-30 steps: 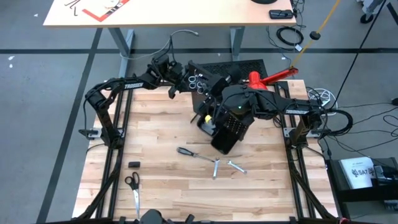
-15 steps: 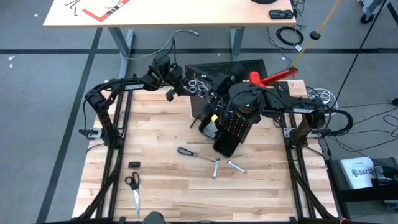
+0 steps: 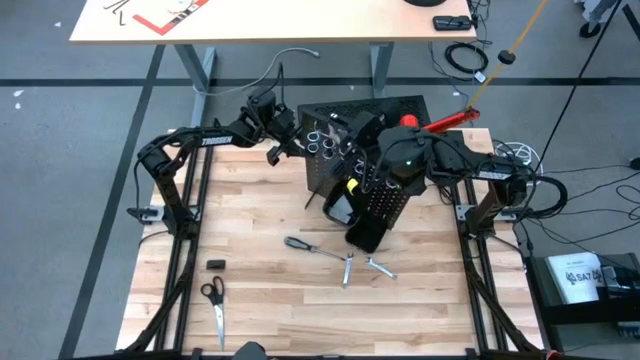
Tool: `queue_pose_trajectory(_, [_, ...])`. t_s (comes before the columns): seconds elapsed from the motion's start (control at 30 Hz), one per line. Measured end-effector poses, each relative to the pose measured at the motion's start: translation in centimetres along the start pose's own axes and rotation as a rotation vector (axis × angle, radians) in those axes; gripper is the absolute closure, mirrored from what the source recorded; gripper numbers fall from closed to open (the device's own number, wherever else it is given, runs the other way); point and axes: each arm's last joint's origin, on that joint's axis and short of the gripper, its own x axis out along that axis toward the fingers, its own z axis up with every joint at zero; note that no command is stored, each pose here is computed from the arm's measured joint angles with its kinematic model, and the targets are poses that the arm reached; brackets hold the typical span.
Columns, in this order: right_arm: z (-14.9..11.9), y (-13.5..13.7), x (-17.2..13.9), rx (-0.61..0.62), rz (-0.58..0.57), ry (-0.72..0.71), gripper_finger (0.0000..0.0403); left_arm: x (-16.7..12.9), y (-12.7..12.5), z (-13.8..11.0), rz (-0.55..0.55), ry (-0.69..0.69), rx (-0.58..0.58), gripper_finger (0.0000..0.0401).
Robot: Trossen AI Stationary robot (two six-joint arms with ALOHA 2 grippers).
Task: Hang tools onto peg board
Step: Unhang the pliers from the pegboard
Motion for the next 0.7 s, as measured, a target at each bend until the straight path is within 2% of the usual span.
queue_pose_trajectory(0.3, [0.45,-0.62,-0.4,-0.019,-0.002,-0.015,0.0387,0.07,-0.02,-0.04,-0.002,0.0,0.011,0.0317])
queue_pose_trajectory(0.7, [0.73,-0.63,-0.42,-0.133,0.006,-0.034,0.0387,0.1,-0.02,-0.07,-0.001,0.0,0.014,0.0317])
